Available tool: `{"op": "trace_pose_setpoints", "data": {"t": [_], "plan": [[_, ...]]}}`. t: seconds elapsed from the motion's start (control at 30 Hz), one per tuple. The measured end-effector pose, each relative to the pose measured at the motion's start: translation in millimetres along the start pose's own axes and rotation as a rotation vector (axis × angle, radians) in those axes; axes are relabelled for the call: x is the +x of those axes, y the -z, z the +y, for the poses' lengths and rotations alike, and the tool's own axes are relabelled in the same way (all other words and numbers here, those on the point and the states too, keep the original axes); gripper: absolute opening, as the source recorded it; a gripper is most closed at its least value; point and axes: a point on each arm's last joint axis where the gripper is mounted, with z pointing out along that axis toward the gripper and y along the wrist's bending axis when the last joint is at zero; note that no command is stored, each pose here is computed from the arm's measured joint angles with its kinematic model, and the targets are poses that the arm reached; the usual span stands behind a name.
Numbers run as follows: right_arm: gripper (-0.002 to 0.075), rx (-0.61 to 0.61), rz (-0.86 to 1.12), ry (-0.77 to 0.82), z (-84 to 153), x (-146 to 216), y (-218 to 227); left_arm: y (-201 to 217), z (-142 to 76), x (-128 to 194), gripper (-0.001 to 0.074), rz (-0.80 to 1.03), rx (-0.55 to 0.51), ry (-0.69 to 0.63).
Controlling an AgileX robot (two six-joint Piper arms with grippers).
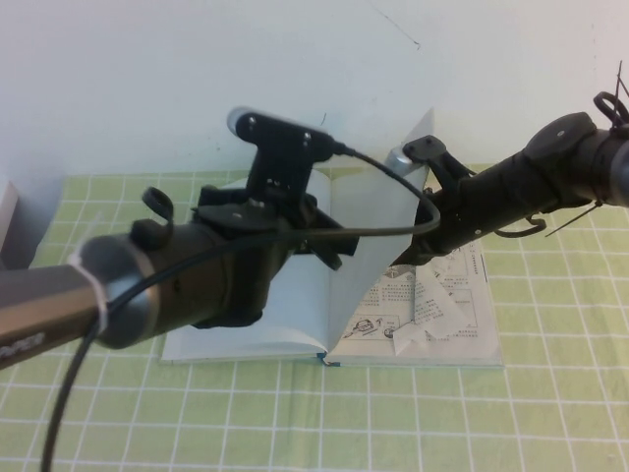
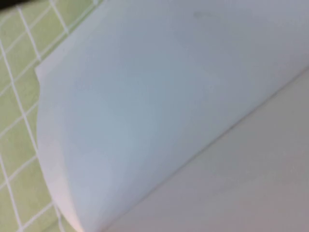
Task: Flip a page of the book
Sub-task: Open the closed book
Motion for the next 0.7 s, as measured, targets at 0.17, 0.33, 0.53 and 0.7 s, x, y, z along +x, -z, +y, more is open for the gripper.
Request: {"op": "trace_pose_setpoints", "data": {"t": [0.17, 0.33, 0.53, 0.7], "plan": [[-0.0002, 0.001, -0.054, 0.01, 5.0, -6.8, -4.9, 28.7, 9.5, -23.9, -0.0004, -0.087, -0.003, 0.029], [-0.0002, -0.008, -0.067, 0.096, 25.4, -14.5, -22.9, 51.7, 16.6, -40.1, -0.0004, -0.152, 0.005, 0.042], [-0.0002, -0.019, -0.06, 0.194, 53.5, -19.9, -45.9, 61.6, 20.0, -46.3, -0.0004, -0.179, 0.005, 0.05], [-0.0002, -0.013, -0.059, 0.21, 57.9, -20.8, -49.9, 61.0, 19.8, -45.9, -0.0004, -0.177, 0.005, 0.047]]}}
